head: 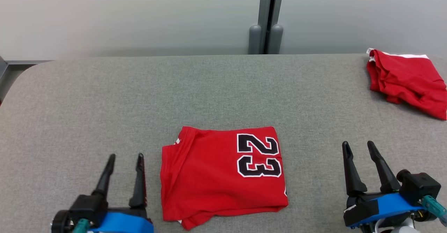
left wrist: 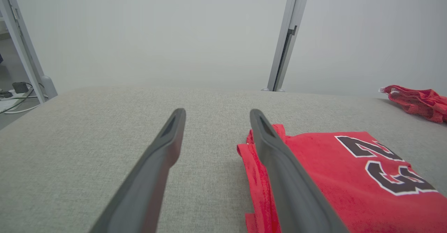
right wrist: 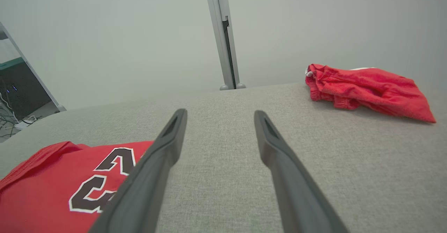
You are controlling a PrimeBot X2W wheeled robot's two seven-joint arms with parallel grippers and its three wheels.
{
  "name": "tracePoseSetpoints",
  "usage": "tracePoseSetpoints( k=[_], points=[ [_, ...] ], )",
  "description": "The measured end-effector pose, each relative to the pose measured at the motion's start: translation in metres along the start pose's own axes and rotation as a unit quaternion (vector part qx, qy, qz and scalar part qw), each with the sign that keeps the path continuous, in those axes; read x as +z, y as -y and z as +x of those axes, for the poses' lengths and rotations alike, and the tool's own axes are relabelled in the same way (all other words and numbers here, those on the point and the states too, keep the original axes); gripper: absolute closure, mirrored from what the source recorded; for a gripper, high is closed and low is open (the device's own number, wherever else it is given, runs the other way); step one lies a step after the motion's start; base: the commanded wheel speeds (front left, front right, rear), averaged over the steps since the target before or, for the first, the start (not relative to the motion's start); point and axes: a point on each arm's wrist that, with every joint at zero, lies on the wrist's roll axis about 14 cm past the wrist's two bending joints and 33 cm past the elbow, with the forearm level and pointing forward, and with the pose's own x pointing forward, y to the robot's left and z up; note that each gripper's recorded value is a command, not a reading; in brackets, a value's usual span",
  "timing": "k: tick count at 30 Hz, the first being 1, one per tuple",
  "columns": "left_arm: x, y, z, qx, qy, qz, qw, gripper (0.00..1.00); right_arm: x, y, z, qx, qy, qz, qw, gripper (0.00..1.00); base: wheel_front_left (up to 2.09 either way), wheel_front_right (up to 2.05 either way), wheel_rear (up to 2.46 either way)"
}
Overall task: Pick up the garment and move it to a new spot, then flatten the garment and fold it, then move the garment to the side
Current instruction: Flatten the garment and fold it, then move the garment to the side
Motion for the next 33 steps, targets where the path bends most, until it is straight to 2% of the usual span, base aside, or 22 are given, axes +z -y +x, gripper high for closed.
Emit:
tracePoseSetpoints(
  k=[7,13,33],
  points=[
    [0.036,-0.022,0.016,0.029,0.054,0.013,0.998,0.00,0.008,-0.001,-0.002,0.001,0.011,-0.002,1.000,0.00,0.00,0.00,0.00],
    [0.049,-0.032,0.018,0.040,0.070,0.028,0.996,0.00,0.015,-0.001,-0.007,0.001,0.020,-0.007,1.000,0.00,0.00,0.00,0.00],
    [0.035,-0.033,0.001,0.042,0.048,0.046,0.997,0.00,0.020,-0.002,-0.026,0.002,0.008,-0.024,1.000,0.00,0.00,0.00,0.00]
  ],
)
